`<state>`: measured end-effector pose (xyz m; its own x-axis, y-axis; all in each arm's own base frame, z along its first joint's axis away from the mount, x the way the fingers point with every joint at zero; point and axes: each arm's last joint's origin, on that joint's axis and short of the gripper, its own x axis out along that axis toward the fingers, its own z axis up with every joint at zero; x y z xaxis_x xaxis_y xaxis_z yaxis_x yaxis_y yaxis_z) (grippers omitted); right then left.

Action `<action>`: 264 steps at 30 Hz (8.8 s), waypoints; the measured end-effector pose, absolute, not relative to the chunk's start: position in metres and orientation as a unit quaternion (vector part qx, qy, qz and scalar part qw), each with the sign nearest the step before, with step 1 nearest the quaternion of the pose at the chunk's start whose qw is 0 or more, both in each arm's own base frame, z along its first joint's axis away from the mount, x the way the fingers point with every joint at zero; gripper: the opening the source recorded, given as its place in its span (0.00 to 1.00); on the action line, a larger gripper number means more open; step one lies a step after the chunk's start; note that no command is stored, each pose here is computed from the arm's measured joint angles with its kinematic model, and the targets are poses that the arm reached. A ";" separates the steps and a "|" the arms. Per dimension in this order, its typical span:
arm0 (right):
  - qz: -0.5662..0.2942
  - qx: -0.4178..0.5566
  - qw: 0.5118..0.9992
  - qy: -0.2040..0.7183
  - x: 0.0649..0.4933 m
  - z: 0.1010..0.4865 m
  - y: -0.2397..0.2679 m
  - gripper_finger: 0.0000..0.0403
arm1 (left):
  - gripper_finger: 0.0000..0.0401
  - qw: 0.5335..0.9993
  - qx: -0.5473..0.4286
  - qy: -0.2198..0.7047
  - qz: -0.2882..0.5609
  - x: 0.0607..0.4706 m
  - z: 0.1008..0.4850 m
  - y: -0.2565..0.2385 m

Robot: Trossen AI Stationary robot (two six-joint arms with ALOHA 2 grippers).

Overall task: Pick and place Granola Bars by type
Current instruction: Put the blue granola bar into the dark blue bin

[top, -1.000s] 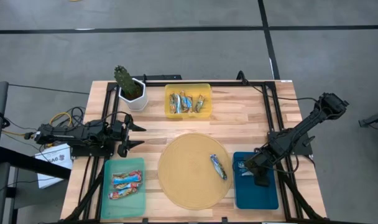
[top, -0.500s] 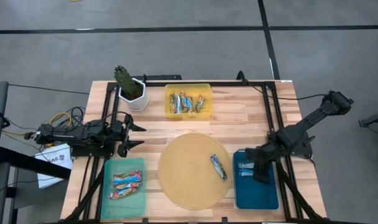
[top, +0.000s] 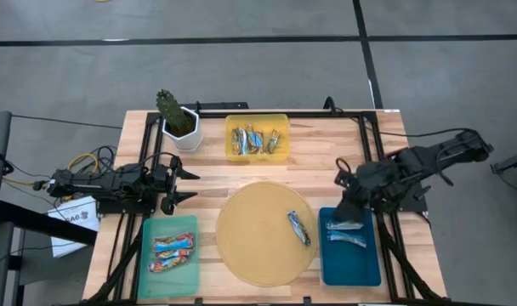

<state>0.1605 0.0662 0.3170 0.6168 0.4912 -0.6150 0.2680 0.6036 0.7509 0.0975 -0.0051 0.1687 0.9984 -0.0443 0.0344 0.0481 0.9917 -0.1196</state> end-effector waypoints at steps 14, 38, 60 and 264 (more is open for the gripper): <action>-0.030 0.444 0.775 0.450 0.223 0.308 0.055 0.35 | 0.65 0.998 -0.060 -0.016 -0.023 0.097 0.169 -0.005; -0.212 0.262 0.751 0.568 0.310 0.286 0.081 0.33 | 0.65 0.998 -0.060 -0.016 -0.023 0.097 0.169 -0.005; -0.234 0.233 0.670 0.664 0.341 0.203 0.113 0.33 | 0.65 0.998 -0.060 -0.016 -0.023 0.098 0.169 -0.005; 0.212 -0.005 0.682 0.700 0.177 0.167 0.163 0.03 | 0.65 0.998 -0.060 -0.016 -0.023 0.097 0.169 -0.005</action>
